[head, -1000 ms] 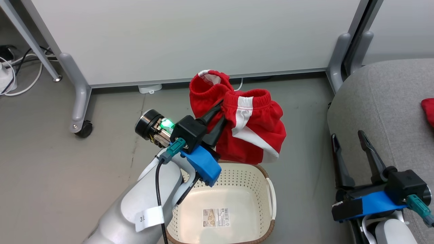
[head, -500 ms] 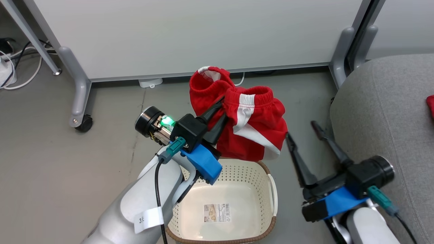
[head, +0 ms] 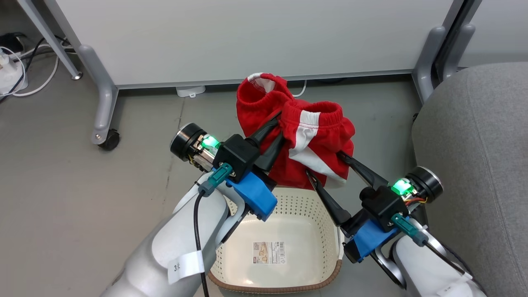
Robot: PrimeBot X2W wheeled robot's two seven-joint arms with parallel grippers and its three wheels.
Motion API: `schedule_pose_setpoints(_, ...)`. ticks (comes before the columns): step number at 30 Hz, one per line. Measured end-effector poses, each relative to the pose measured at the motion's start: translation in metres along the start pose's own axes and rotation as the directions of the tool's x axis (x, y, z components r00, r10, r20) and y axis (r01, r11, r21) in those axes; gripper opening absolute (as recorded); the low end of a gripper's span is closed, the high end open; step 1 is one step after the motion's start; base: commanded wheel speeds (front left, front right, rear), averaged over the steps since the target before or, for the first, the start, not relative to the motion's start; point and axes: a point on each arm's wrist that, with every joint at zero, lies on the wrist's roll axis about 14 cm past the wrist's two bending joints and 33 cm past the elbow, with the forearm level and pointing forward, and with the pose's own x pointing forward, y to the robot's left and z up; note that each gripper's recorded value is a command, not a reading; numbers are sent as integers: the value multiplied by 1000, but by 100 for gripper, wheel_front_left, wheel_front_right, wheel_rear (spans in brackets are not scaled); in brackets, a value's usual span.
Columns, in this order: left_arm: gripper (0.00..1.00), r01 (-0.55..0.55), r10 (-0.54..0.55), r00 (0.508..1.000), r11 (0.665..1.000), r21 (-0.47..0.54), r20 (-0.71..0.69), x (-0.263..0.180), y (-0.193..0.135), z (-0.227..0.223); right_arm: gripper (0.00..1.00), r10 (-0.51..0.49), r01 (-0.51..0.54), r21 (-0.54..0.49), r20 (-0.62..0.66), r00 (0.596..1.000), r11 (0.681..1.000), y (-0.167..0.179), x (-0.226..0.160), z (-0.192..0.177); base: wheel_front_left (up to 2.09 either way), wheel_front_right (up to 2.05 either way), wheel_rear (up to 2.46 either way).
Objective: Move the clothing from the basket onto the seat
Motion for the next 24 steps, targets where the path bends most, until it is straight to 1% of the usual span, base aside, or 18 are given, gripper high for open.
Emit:
schedule_pose_setpoints(4,0,1,-1,1000,1000,-3,1,2,0,-1,100,22,-23,-46,-8,1000,999,0,16,-1,0,0,0)
schedule_pose_setpoints(7,0,2,-2,1000,1000,-7,3,3,0,-1,100,7,-7,-39,3,1000,999,-4,26,3,0,0,0)
schedule_pose_setpoints(8,0,3,-3,1000,1000,-8,3,4,-1,-1,89,1,-1,-31,1,1000,1000,-5,28,2,0,0,0)
schedule_pose_setpoints(9,0,3,-3,1000,1000,-9,5,4,-1,-1,24,-6,6,-17,-6,1000,1000,-5,30,0,0,0,0)
schedule_pose_setpoints(10,0,3,-3,1000,1000,-11,5,4,-1,-1,0,-10,10,-5,-12,1000,1000,-5,30,-2,0,0,0)
schedule_pose_setpoints(13,0,3,-3,1000,1000,-14,4,4,-1,-2,0,-18,18,26,1,1000,1000,-4,35,2,0,0,0)
schedule_pose_setpoints(24,0,3,-3,1000,1000,-8,4,5,0,-2,0,-35,35,50,11,999,998,-8,36,5,0,0,0)
